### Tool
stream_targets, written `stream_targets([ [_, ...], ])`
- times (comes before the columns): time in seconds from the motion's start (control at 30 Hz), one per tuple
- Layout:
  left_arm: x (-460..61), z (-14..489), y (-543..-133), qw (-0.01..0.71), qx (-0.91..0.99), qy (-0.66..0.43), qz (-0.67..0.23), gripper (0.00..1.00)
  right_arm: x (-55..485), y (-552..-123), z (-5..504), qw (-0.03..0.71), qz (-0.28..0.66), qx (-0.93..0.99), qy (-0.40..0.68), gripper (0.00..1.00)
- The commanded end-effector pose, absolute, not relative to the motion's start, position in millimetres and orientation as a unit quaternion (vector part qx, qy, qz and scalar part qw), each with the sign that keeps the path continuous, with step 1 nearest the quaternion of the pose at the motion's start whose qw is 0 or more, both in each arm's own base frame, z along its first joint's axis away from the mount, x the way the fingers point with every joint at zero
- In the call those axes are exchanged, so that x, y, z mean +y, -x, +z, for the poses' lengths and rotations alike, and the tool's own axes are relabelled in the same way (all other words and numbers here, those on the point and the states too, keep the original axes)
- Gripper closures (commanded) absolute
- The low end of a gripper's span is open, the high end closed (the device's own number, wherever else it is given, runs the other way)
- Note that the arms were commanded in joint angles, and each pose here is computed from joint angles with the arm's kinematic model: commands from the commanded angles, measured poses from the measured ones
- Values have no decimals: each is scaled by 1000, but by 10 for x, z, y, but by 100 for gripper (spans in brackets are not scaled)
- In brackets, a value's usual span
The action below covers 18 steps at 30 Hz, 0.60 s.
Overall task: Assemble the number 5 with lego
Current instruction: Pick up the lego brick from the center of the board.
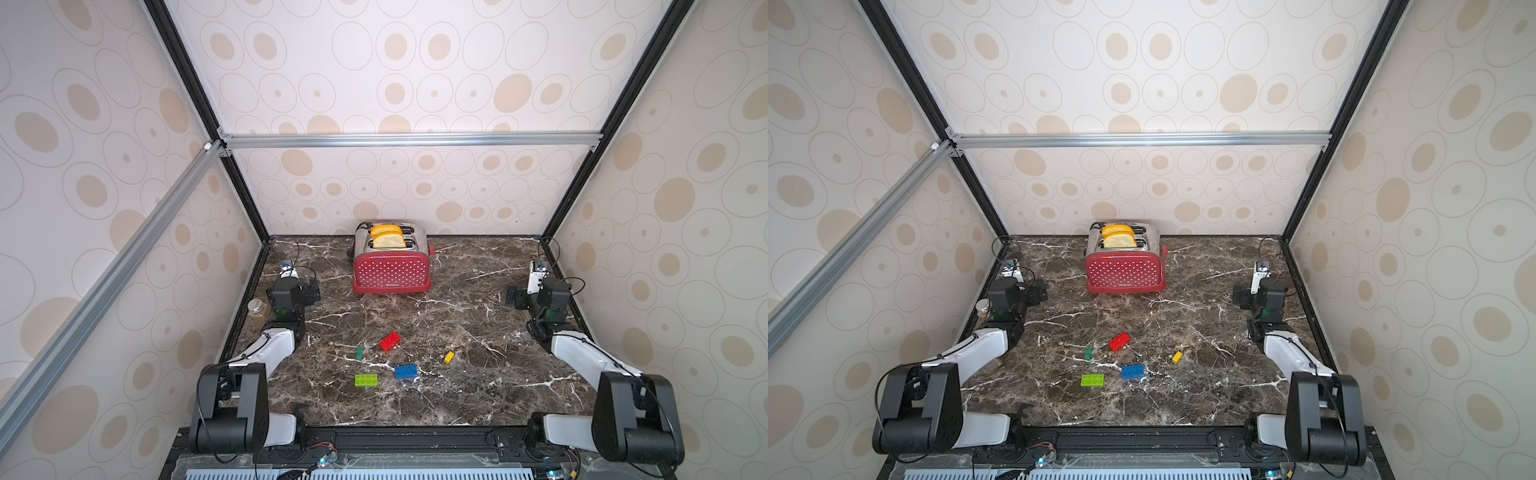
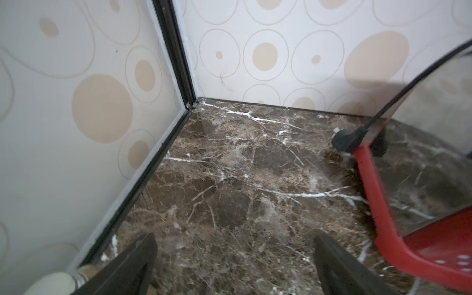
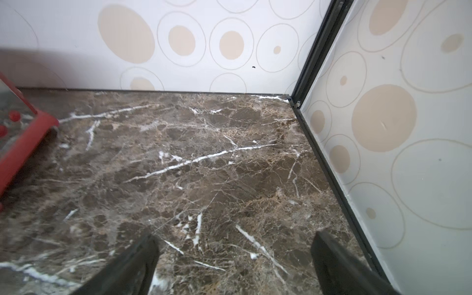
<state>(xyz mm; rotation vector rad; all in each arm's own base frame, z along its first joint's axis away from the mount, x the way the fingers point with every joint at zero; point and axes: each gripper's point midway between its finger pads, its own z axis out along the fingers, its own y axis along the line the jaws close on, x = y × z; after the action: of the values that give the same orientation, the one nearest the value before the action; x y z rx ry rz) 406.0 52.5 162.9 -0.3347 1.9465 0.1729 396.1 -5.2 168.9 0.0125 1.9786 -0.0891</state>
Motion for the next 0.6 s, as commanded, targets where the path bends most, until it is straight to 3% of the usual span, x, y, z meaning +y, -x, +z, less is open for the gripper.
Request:
stream_targets([
  [0.0, 598, 1495, -3902, 479, 830, 284, 8, 1, -178, -3704, 1651, 498, 22, 850, -169, 0],
  [0.03, 518, 1480, -3938, 468, 837, 282, -23, 1, -214, -3629, 1625, 478, 38, 851, -215, 0],
  [0.1, 375, 1445, -3971, 439, 855, 271, -58, 1, -39, -3642, 1651, 460, 99, 860, -197, 0],
  [0.13, 309, 1431, -3960, 423, 865, 261, -69, 1, 77, -3657, 1689, 455, 125, 865, -172, 10],
  [0.23, 132, 1427, -3872, 404, 874, 246, -112, 10, 330, -3625, 1749, 434, 186, 870, -138, 25],
  [0.57, -536, 1284, -3156, 296, 910, 201, -210, 31, 902, -3000, 1294, 239, 208, 947, -51, 41],
])
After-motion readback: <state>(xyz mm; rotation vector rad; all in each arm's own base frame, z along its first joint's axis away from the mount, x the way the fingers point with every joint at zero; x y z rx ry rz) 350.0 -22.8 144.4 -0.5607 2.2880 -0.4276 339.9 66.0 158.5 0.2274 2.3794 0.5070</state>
